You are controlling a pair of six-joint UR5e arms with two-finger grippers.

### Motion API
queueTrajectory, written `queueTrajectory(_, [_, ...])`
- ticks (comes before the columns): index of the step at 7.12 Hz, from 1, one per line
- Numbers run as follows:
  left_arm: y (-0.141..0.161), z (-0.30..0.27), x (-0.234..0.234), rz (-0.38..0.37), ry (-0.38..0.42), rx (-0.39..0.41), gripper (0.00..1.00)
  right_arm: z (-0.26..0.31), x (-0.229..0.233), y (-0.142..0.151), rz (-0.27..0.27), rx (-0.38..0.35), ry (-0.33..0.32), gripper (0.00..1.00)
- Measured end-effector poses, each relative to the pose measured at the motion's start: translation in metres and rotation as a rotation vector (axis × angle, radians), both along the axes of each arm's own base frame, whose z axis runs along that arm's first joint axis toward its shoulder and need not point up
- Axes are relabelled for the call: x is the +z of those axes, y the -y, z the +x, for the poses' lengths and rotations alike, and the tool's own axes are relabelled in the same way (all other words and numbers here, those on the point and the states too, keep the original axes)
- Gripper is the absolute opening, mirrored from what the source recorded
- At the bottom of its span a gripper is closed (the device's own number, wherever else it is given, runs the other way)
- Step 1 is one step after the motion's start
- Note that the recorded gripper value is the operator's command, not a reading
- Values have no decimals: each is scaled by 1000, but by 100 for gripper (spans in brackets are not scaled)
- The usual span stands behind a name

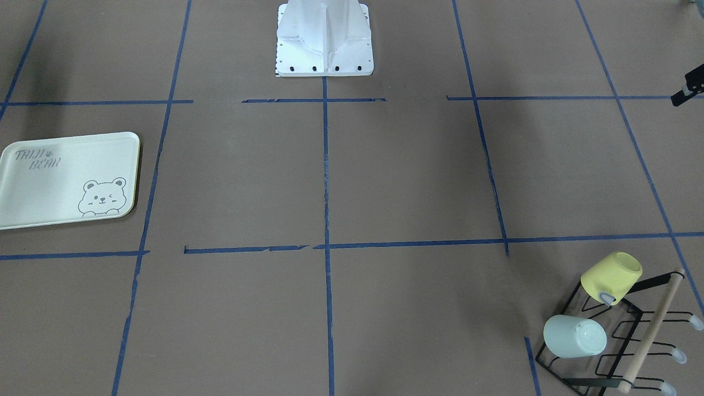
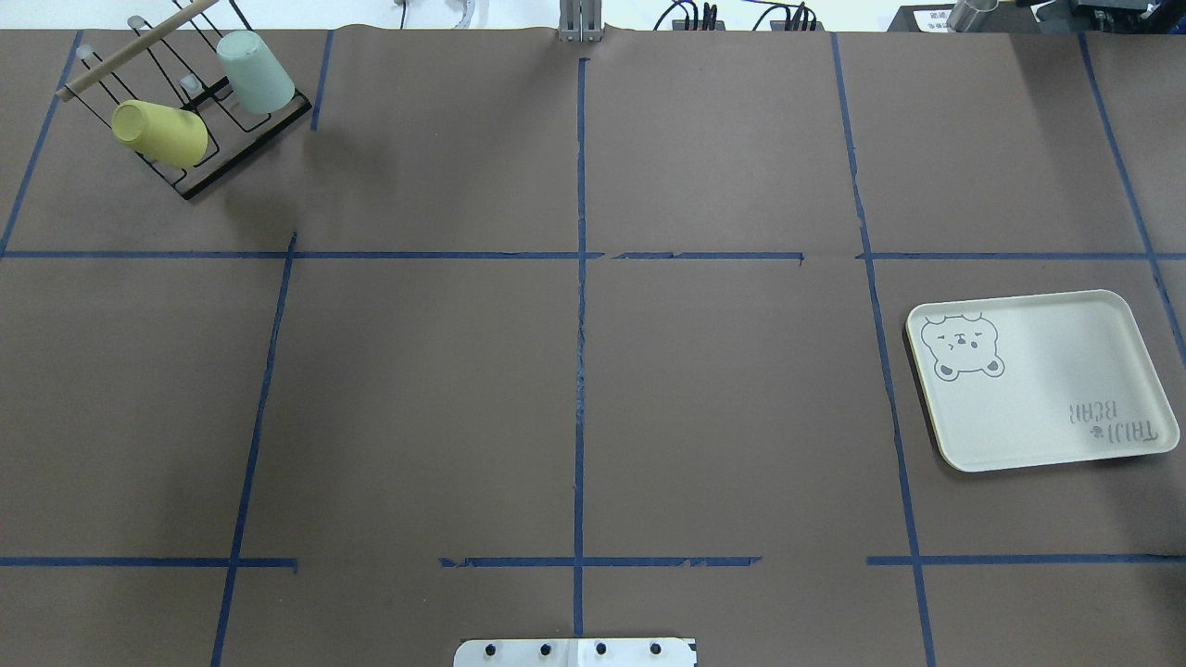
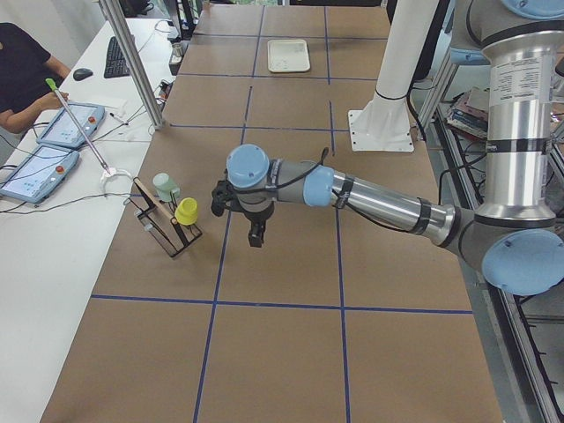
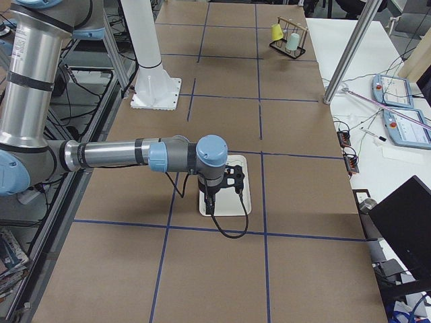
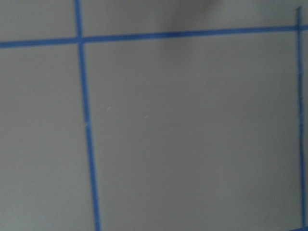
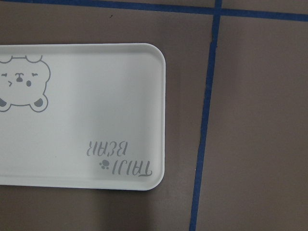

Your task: Left arm grabs green cup and hands to right arm on tray

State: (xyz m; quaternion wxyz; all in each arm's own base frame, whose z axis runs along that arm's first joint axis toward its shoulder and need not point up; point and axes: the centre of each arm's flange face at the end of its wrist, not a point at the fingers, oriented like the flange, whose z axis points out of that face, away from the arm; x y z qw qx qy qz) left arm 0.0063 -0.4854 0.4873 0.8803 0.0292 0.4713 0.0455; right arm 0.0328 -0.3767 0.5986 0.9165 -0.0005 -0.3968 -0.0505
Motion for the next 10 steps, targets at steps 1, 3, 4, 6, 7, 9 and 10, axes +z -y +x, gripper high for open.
queueTrajectory(1, [41, 28, -34, -9, 4, -9, 100, 0, 0, 0, 2, 0, 0, 100])
queueTrajectory(3, [138, 93, -93, -79, 2, -28, 100, 0, 1, -1, 2, -2, 0, 100])
queueTrajectory(4, [178, 125, -111, -118, 20, -40, 100, 0, 2, -1, 3, -5, -1, 100])
queueTrajectory(6, [232, 190, -122, -126, 90, -105, 100, 0, 3, 2, 8, -8, -6, 100])
queueTrajectory(7, [252, 211, -124, -125, 108, -127, 100, 0, 3, 3, 9, -9, -7, 100])
queueTrajectory(9, [290, 231, -127, -126, 155, -154, 100, 0, 7, 4, 0, -5, -6, 100])
queueTrajectory(10, [307, 237, -124, -120, 183, -168, 100, -1, 8, 4, -4, -4, -4, 100])
